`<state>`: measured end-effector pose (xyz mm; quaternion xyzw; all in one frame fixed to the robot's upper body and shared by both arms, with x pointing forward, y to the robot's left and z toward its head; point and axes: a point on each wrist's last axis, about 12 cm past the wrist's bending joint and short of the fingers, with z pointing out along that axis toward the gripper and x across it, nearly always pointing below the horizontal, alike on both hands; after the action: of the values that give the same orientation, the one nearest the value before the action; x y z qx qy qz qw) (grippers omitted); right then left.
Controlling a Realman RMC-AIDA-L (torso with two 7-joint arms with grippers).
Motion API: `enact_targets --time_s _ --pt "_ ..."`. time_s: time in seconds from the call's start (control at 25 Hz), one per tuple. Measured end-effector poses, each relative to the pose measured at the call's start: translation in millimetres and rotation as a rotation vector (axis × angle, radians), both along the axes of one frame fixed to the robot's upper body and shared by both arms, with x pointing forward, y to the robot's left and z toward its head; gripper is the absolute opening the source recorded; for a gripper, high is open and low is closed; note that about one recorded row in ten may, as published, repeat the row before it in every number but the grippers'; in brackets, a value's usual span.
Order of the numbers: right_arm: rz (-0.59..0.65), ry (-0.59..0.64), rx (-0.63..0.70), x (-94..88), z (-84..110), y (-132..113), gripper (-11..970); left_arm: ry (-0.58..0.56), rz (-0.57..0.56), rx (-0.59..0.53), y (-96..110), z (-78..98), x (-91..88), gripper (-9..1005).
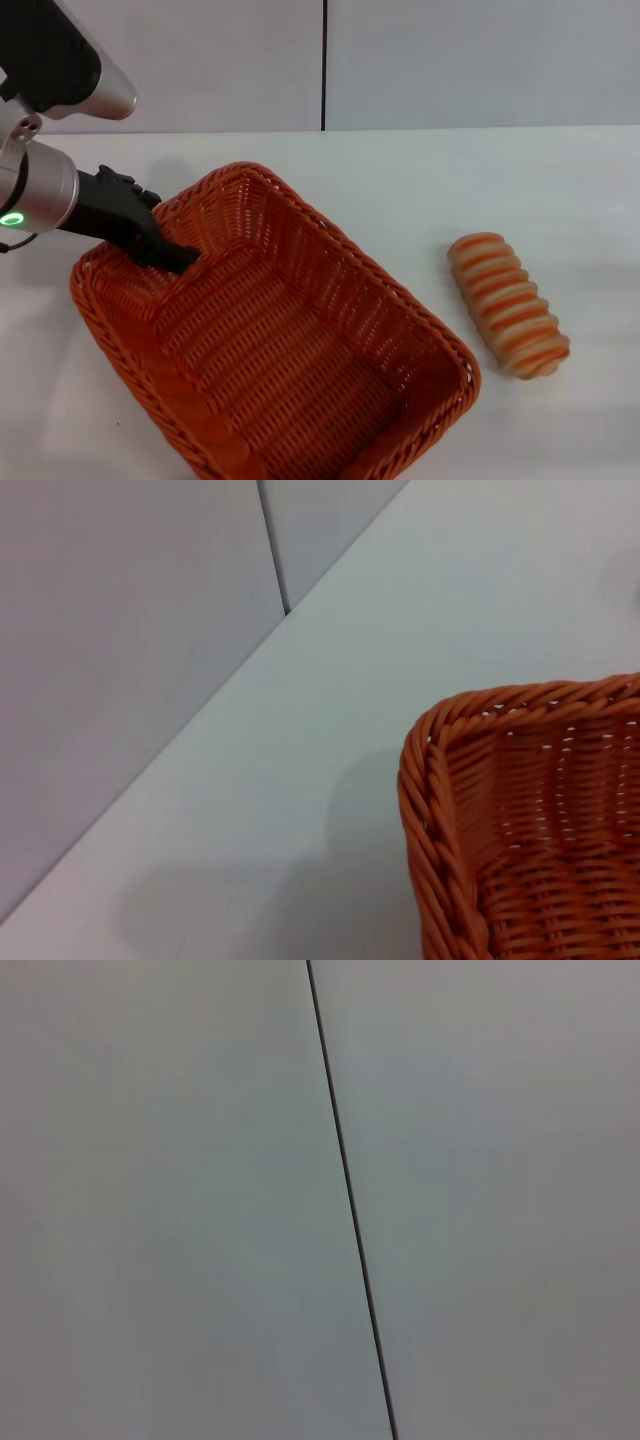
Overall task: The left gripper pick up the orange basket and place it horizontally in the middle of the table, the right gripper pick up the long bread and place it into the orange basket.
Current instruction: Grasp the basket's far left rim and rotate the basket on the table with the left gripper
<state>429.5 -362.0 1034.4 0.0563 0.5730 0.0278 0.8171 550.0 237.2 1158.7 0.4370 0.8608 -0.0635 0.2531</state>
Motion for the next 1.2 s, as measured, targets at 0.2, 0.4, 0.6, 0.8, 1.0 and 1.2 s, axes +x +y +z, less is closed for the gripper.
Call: enact_targets --time_s 0.2,0.4,0.6,0.8,1.0,1.2 --pt "-0.011 0.003 -0.002 -1.0 -0.2 -2 785 -0.006 0.006 0.027 2 0.0 1.7 740" --pt "-0.017 0.011 -0.002 -0.8 -1.0 -3 785 0.004 -0.014 0.078 -4 -2.2 1.4 734" --pt "-0.019 0.011 -0.003 0.2 -0.7 -4 785 0.016 -0.069 0.163 -16 -8.7 -0.9 681" --pt "-0.019 0.017 -0.004 1.5 -1.0 -4 785 0.003 -0.071 0.170 -26 -5.3 -0.1 468" --pt "-0.021 0.018 -0.006 0.8 -1.1 -4 786 -0.043 -0.052 0.142 -30 9.4 -0.5 351" --pt "-0.019 0.010 -0.007 0.4 0.0 -5 786 -0.032 0.035 0.145 -27 15.6 -0.2 253"
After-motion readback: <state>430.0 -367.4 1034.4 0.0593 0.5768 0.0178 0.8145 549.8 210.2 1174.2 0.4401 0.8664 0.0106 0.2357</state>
